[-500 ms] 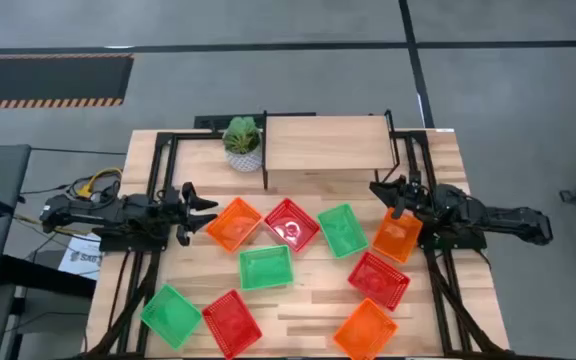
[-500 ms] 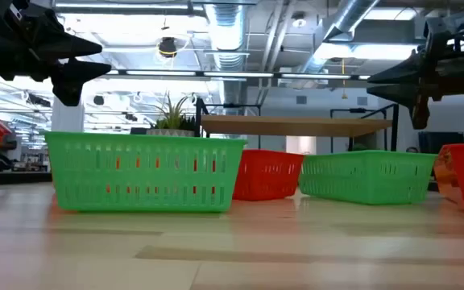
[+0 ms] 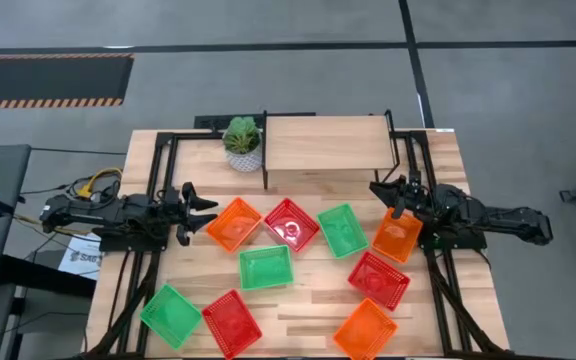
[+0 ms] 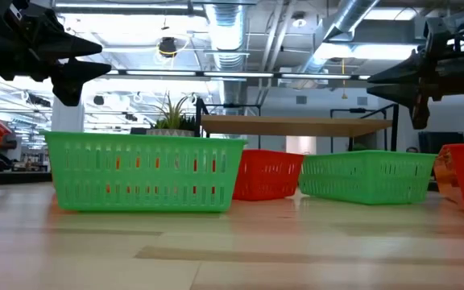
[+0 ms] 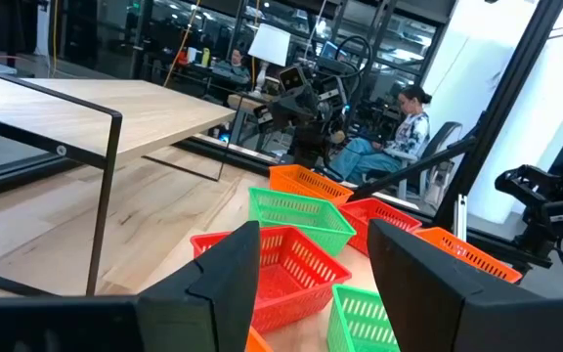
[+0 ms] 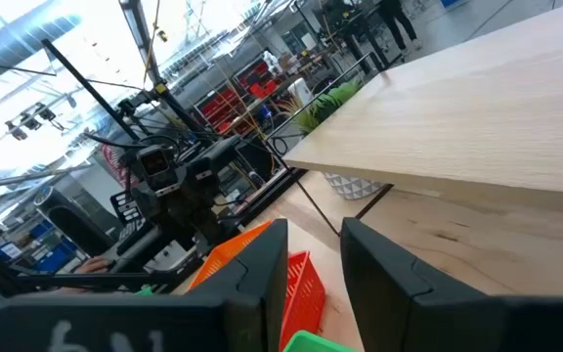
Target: Stack baskets on shelf by color
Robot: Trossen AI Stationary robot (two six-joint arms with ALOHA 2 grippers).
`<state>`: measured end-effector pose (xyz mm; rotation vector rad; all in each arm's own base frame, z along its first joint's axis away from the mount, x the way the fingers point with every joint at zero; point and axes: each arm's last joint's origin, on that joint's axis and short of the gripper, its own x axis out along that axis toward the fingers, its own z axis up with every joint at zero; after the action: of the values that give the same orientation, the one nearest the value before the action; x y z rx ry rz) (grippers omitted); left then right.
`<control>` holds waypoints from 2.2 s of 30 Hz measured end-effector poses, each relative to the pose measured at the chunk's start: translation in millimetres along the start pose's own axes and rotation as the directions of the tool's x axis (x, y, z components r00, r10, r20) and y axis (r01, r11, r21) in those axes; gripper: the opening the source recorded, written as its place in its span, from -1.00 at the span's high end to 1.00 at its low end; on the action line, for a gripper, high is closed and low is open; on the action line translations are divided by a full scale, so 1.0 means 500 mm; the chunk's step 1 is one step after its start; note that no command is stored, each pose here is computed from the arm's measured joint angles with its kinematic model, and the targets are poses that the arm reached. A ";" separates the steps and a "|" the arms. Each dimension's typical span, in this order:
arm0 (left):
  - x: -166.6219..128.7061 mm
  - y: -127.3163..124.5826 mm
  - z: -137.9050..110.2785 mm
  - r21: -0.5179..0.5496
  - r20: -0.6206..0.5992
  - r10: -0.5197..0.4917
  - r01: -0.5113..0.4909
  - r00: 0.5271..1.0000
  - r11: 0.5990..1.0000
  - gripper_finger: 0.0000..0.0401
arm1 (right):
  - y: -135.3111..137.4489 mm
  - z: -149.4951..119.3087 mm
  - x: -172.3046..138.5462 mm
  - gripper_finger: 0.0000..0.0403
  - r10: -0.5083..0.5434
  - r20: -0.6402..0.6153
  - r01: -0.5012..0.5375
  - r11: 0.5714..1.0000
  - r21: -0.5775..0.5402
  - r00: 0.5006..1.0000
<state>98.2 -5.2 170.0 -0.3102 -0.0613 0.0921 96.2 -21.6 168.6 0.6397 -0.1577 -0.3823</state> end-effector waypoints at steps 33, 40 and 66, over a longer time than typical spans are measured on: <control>0.000 0.000 0.000 0.001 -0.001 0.000 0.000 1.000 1.000 0.11 | 0.000 0.000 0.000 0.40 0.000 0.000 0.000 1.000 0.000 1.000; 0.000 0.000 0.000 0.000 0.000 0.000 0.000 1.000 1.000 0.11 | 0.000 0.000 0.000 0.40 0.000 0.000 0.000 1.000 0.000 1.000; 0.000 0.004 0.004 -0.459 0.038 0.083 -0.057 0.996 0.886 0.11 | 0.000 0.000 0.000 0.40 0.000 0.000 0.000 1.000 0.000 1.000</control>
<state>97.8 -2.6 171.1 -0.7854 -0.1288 0.1587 96.2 -21.6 168.6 0.6397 -0.1573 -0.3824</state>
